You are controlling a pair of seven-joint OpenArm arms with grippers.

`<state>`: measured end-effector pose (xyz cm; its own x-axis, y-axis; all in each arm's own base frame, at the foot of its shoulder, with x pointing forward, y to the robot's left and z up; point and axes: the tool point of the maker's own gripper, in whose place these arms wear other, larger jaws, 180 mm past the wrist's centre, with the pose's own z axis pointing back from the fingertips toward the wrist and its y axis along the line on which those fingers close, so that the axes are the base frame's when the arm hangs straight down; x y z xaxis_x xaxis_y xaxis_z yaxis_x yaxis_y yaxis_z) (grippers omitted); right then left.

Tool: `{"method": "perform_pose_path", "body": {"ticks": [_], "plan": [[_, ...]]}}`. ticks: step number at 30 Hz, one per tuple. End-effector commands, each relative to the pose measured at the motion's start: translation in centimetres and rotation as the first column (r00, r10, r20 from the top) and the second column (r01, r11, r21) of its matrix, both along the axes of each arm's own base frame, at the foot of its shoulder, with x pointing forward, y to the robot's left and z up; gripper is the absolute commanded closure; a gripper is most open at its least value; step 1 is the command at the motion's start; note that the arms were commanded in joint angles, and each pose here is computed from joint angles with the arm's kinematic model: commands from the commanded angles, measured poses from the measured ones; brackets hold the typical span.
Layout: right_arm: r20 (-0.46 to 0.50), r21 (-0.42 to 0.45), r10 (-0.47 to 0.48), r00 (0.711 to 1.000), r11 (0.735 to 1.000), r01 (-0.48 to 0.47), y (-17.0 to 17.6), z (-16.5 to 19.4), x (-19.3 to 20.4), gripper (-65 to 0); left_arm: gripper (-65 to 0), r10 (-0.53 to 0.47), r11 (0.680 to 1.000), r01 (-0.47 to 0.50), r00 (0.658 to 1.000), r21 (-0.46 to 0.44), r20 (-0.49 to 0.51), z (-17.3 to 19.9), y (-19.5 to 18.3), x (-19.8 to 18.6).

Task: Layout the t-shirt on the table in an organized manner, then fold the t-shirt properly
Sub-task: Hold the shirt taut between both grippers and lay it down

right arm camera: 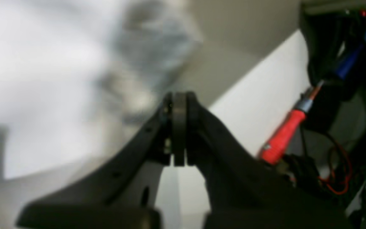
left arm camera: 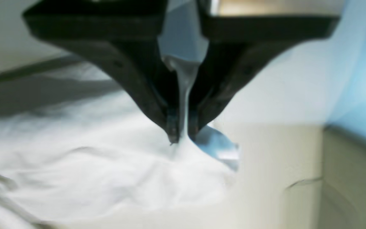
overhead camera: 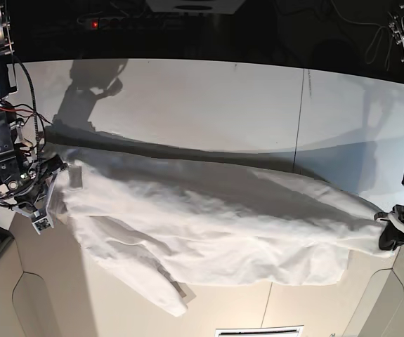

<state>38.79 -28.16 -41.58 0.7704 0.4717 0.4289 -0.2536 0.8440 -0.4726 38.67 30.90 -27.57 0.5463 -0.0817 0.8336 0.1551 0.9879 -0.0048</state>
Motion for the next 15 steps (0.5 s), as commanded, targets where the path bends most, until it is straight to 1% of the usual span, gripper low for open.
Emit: {"method": "perform_pose_path", "body": {"ticks": [1, 3, 6, 11, 15], "plan": [[0.059, -0.006, -0.019, 0.998, 1.0, 0.02, -1.0, 2.0, 1.4, 0.0, 0.0, 0.008, 1.0, -0.008, 0.998, 0.006, 0.061, 2.1, 0.6, 0.7], [0.062, 0.017, -0.031, 0.998, 0.999, 0.03, -1.0, 2.0, 1.5, 0.0, 0.0, 0.007, 1.0, -0.008, 0.999, 0.007, 0.041, 1.3, 0.6, 0.2], [0.051, 0.037, -0.039, 0.998, 0.999, 0.037, -0.8, 1.7, 1.2, 0.0, 0.0, 0.005, 1.0, -0.005, 1.0, 0.003, -0.016, -0.3, 0.5, -0.9], [0.015, 0.038, -0.037, 0.999, 0.999, 0.037, -0.7, 0.9, 0.3, 0.0, 0.0, -0.001, 1.0, 0.001, 0.997, -0.003, -0.079, -2.6, 0.3, -2.7], [0.011, 0.037, -0.039, 0.999, 0.999, 0.039, -0.8, 0.8, 0.2, 0.0, 0.0, 0.005, 1.0, -0.003, 0.995, 0.017, -0.102, -3.3, 0.6, -3.3]]}}
